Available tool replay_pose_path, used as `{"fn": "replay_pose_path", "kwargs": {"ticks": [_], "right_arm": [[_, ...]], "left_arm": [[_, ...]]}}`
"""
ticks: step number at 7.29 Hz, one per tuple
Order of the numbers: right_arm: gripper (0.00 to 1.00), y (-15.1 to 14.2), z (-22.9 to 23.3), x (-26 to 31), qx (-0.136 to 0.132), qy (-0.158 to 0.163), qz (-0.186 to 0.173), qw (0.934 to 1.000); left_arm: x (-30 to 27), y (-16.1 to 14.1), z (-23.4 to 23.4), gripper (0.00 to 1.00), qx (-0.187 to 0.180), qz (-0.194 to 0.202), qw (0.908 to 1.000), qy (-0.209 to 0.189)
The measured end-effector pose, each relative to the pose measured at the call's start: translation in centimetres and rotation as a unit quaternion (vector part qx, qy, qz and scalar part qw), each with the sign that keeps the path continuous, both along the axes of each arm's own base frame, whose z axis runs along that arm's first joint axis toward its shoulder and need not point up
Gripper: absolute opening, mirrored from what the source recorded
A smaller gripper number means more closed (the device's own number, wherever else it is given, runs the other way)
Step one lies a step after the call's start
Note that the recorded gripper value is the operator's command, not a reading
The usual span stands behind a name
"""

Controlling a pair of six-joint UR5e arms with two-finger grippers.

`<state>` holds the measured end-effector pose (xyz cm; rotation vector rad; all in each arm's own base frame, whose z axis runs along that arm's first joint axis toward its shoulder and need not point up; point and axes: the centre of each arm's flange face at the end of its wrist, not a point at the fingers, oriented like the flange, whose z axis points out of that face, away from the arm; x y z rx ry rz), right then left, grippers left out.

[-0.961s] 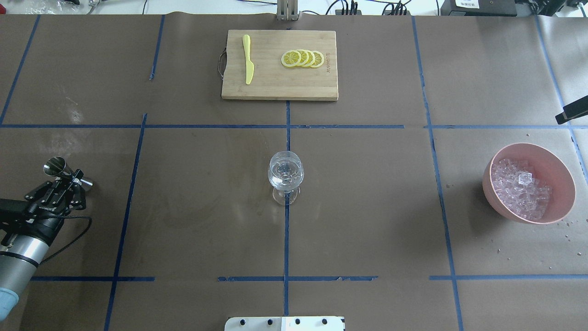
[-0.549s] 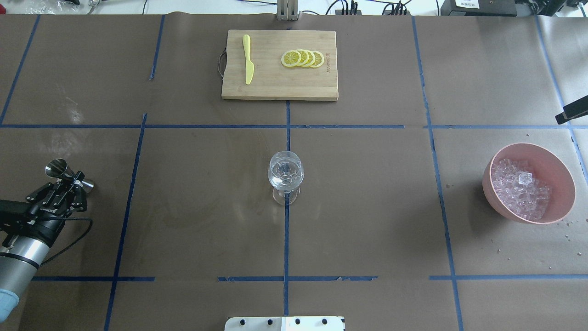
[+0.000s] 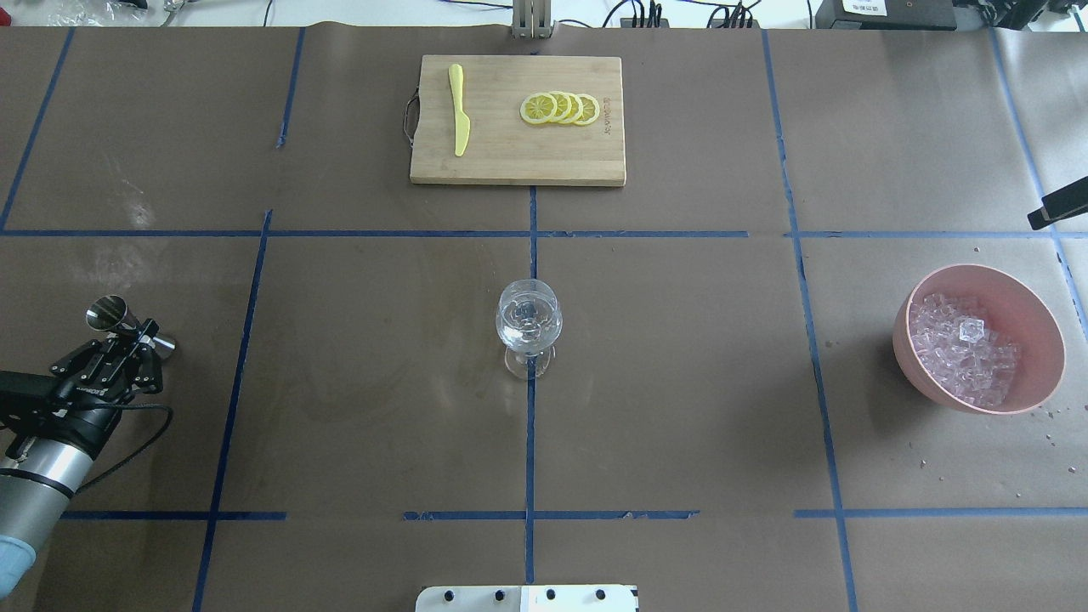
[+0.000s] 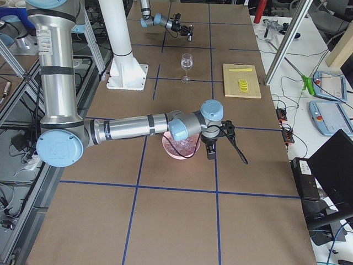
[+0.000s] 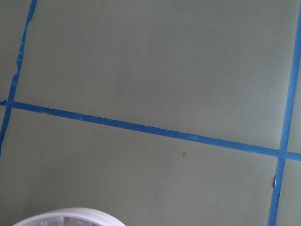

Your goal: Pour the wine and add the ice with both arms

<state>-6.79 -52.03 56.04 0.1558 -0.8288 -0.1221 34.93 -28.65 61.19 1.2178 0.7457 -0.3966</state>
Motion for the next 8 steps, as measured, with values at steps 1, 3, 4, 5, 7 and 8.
{"fn": "replay_pose_path", "kwargs": {"ticks": [1, 3, 4, 5, 7, 8], "right_arm": [[1.00, 0.00, 0.00, 0.00, 0.000, 0.000, 0.000, 1.0000], [1.00, 0.00, 0.00, 0.00, 0.000, 0.000, 0.000, 1.0000], [1.00, 0.00, 0.00, 0.00, 0.000, 0.000, 0.000, 1.0000], [1.00, 0.00, 0.00, 0.00, 0.000, 0.000, 0.000, 1.0000], [1.00, 0.00, 0.00, 0.00, 0.000, 0.000, 0.000, 1.0000], [1.00, 0.00, 0.00, -0.03, 0.000, 0.000, 0.000, 1.0000]], "left_arm": [[0.01, 0.01, 0.00, 0.53, 0.000, 0.000, 1.0000, 0.000], [0.04, 0.02, -0.08, 0.69, 0.000, 0.001, 1.0000, 0.001], [0.05, 0.03, -0.13, 0.80, 0.001, 0.001, 1.0000, 0.002], [0.04, 0.03, -0.18, 0.89, 0.001, 0.001, 1.0000, 0.002], [-0.11, 0.13, -0.09, 0.95, -0.001, 0.016, 0.9999, -0.002], [-0.51, 0.36, -0.17, 0.95, -0.002, 0.034, 0.9993, -0.011]]}}
